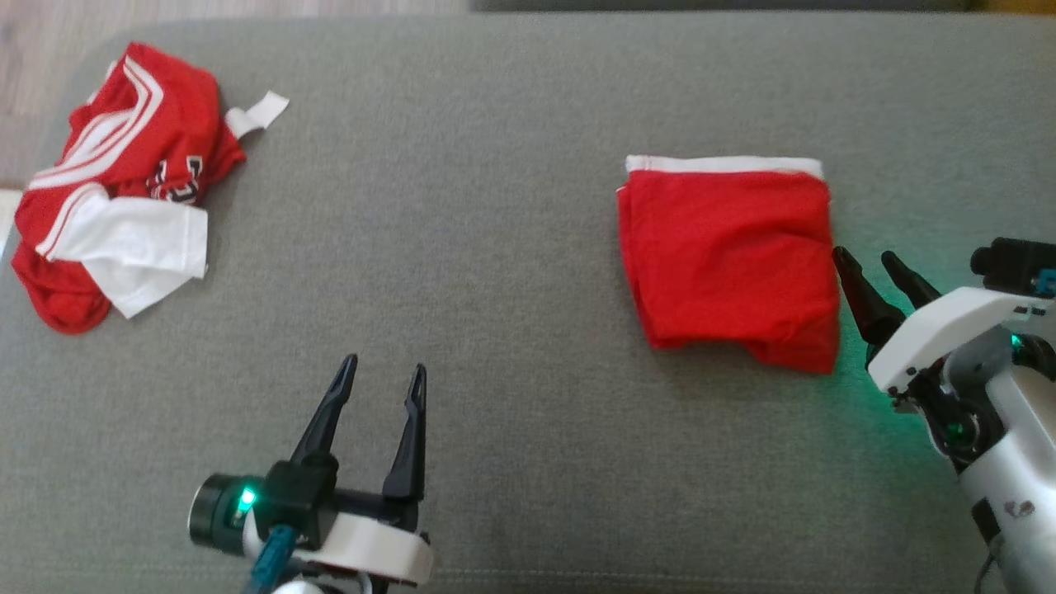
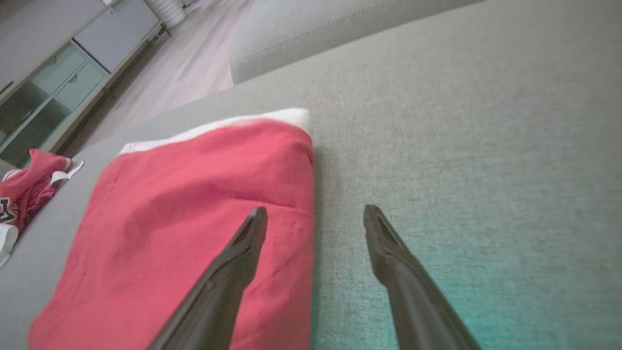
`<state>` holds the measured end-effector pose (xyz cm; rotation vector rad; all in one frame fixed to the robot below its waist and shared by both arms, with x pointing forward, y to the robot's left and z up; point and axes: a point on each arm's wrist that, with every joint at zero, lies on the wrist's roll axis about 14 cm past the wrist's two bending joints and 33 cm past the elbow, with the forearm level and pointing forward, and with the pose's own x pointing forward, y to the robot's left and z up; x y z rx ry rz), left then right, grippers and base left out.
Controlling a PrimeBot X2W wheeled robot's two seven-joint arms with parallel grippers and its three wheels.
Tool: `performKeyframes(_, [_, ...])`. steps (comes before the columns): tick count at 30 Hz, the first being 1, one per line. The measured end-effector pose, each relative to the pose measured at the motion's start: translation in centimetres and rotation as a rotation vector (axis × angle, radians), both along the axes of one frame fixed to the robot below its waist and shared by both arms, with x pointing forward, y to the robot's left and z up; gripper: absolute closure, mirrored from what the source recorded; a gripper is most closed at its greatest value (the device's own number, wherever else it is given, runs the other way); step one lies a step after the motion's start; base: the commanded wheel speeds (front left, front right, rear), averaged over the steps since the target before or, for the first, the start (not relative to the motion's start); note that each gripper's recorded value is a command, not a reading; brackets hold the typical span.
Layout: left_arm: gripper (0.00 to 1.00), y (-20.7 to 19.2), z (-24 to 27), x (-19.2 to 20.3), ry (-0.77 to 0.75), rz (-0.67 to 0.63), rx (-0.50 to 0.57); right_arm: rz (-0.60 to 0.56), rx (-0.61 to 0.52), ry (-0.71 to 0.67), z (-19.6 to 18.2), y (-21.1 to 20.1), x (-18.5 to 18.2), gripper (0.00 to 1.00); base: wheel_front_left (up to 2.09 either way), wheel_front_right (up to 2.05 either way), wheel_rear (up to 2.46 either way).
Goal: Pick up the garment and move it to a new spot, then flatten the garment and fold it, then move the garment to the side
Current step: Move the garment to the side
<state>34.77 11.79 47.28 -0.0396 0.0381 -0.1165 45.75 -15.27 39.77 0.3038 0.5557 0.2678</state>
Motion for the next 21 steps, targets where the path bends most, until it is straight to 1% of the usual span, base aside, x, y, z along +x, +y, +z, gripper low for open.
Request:
performKeyframes(4, [0.00, 0.0, -0.4, 0.8, 0.011, 0.000, 0.000, 0.040, -0.015, 0.101, -2.5, 0.5, -0.1, 0.00, 0.00, 0.00, 0.00])
performKeyframes(6, [0.00, -0.1, -0.6, 1.2, 0.015, 0.002, 0.001, 0.062, -0.026, 0.118, -3.1, 0.9, 0.1, 0.00, 0.00, 0.00, 0.00])
performKeyframes(7, [0.00, -0.2, -0.7, 1.4, 0.017, -0.001, 0.001, 0.072, -0.030, 0.119, -3.1, 1.0, 0.3, 0.16, 0.00, 0.00, 0.00])
performKeyframes(8, [0.00, -0.2, -0.8, 1.7, 0.017, -0.003, 0.001, 0.077, -0.029, 0.118, -3.1, 1.2, 0.6, 0.69, 0.00, 0.00, 0.00])
performKeyframes(9, [0.00, -0.3, -0.8, 1.9, 0.018, -0.007, 0.001, 0.084, -0.030, 0.117, -3.1, 1.3, 0.9, 1.00, 0.00, 0.00, 0.00])
performKeyframes(12, [0.00, -0.5, -1.0, 2.5, 0.019, -0.012, 0.001, 0.113, -0.055, 0.117, -3.4, 1.3, 1.2, 1.00, 0.00, 0.00, 0.00])
performKeyframes(15, [0.00, -0.9, -0.9, 3.1, 0.012, -0.025, -0.004, 0.119, -0.108, 0.105, -3.5, -0.3, 1.6, 1.00, 0.00, 0.00, 0.00])
performKeyframes(17, [0.00, -1.3, -0.8, 3.6, 0.005, -0.037, -0.011, 0.113, -0.172, 0.092, -3.4, -2.5, 2.0, 1.00, 0.00, 0.00, 0.00])
performKeyframes(21, [0.00, -2.5, -0.9, 5.0, -0.003, -0.076, -0.037, 0.082, -0.325, 0.066, -2.6, -8.2, 3.2, 1.00, 0.00, 0.00, 0.00])
